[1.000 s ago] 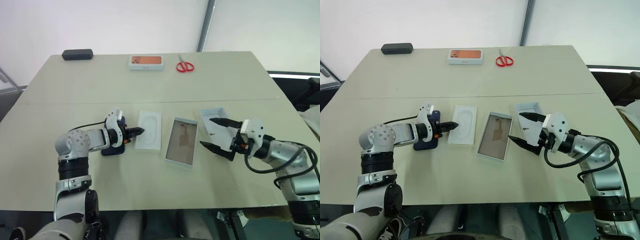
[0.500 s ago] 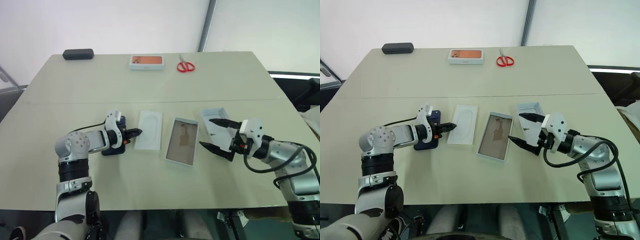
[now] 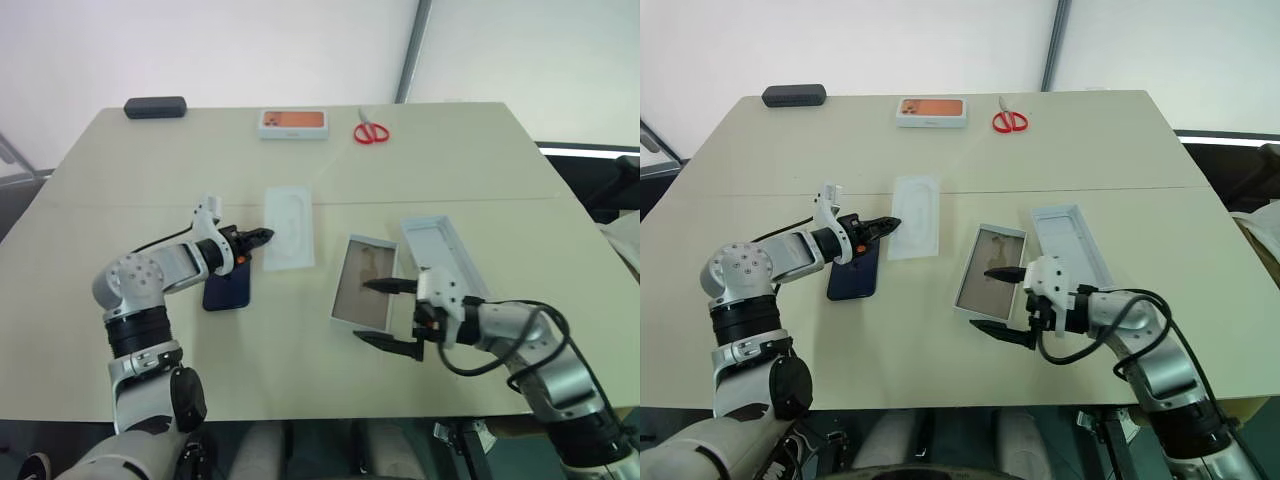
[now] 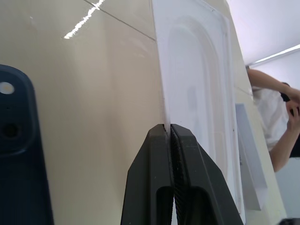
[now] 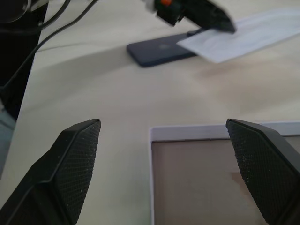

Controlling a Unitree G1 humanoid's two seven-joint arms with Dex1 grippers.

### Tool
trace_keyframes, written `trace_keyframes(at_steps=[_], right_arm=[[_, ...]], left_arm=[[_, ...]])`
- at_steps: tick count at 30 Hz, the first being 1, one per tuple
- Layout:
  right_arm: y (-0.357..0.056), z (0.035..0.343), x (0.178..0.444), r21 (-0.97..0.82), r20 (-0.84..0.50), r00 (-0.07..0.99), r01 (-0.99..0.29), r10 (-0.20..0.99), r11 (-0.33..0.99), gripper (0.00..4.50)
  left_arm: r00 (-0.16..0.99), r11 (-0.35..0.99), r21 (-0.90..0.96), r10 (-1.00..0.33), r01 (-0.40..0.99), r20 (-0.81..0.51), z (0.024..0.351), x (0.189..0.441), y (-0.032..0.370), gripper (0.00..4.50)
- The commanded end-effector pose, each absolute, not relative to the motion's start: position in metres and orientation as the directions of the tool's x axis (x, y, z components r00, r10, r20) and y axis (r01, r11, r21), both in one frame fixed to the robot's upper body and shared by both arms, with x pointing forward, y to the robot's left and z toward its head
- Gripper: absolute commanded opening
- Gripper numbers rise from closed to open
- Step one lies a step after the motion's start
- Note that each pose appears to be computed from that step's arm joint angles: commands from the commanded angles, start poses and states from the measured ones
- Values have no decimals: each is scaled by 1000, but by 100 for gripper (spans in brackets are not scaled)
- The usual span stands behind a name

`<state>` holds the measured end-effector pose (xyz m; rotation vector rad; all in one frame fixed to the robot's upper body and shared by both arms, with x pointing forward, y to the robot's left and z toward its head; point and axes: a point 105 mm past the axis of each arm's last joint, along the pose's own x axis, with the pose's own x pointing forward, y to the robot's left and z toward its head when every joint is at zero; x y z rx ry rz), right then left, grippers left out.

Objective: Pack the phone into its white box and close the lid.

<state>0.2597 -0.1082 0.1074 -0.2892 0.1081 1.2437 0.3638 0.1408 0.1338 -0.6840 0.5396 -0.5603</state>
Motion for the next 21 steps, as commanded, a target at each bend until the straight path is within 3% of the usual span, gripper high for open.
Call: trace_keyframes(at_steps=[1, 5, 7, 8, 14, 15, 21], right_arm=[[-104, 92, 267, -169, -311, 301, -951, 902, 259, 450], [-98, 83, 265, -188, -357, 248, -963, 900, 191, 450], [-98, 74, 265, -192, -388, 237, -966, 891, 173, 395], [-99, 71, 265, -200, -401, 235, -966, 886, 166, 361], [-95, 77, 269, -225, -364, 233, -962, 902, 157, 43], [-94, 78, 270, -229, -359, 234, -961, 903, 158, 5], [-82, 90, 277, -305, -338, 202, -948, 919, 96, 5]], left_arm=[[725, 657, -667, -642, 352, -251, 143, 361, 138, 2], [716, 665, -660, -644, 349, -269, 136, 357, 138, 2], [713, 659, -666, -648, 349, -267, 134, 355, 136, 0], [712, 656, -670, -650, 348, -267, 134, 354, 135, 0], [718, 668, -659, -640, 346, -272, 132, 353, 135, 0], [718, 667, -660, -640, 345, -272, 132, 353, 135, 0], [718, 657, -669, -646, 348, -261, 136, 354, 134, 0]])
